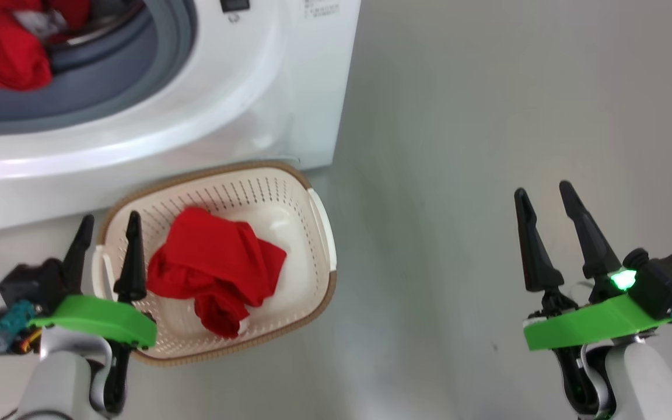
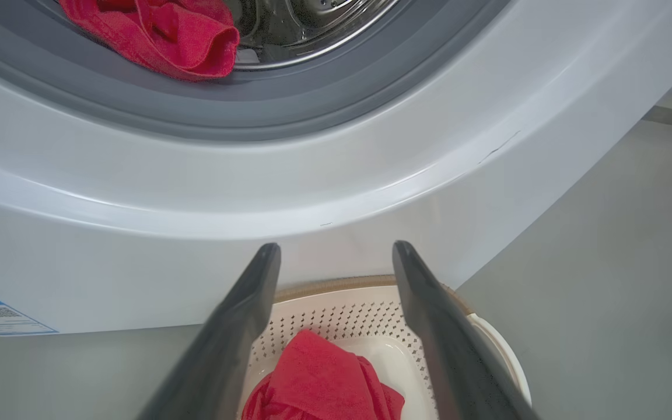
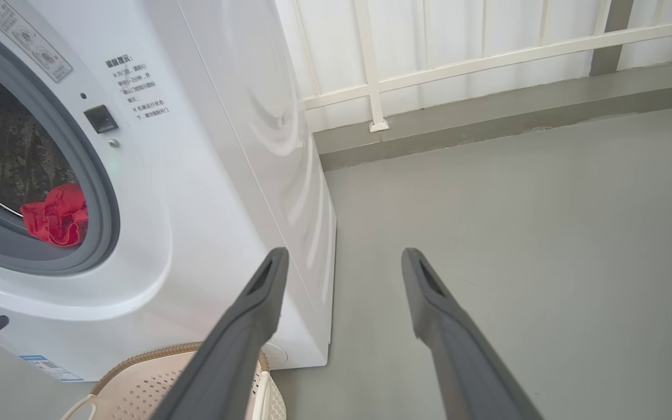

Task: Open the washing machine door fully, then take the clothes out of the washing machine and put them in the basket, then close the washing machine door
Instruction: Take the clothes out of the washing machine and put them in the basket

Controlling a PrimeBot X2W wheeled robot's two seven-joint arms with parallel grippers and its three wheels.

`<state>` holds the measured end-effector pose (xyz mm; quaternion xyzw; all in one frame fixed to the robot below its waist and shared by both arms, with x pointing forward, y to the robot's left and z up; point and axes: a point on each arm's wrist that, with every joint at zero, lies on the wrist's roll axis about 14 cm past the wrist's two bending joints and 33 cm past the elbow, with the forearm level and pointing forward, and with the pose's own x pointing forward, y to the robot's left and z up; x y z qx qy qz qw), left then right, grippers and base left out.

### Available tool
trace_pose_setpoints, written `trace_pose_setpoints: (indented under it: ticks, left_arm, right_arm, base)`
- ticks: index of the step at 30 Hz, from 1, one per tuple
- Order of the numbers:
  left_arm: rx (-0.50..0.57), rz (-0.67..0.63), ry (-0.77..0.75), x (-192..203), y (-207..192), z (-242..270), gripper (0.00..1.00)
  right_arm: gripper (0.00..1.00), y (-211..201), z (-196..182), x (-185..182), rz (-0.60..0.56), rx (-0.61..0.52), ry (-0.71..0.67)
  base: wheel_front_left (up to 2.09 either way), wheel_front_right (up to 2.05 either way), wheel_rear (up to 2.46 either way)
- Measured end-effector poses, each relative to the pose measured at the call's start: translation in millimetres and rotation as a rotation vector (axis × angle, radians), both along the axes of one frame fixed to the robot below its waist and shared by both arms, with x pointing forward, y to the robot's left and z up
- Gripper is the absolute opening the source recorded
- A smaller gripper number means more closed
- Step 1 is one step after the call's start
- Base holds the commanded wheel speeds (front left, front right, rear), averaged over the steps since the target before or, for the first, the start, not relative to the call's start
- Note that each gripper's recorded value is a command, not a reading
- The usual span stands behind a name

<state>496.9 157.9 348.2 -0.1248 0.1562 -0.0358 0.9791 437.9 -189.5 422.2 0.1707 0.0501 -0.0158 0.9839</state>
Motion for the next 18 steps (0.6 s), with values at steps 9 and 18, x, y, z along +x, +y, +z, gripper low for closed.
trace_pose_setpoints:
  ticks: [9, 18]
  left_arm:
    - [0.039, 0.012, -0.154, -22, 11, 62, 1.0]
    - [0.096, 0.03, -0.285, -53, 23, 112, 1.0]
  right_arm:
    - [1.0, 2, 24, -23, 0.003, -0.008, -0.043]
    - [1.0, 2, 42, -41, 0.0, -0.004, -0.081]
  base:
    - [0.0, 0.0, 0.0]
    - [0.0, 0.0, 0.0]
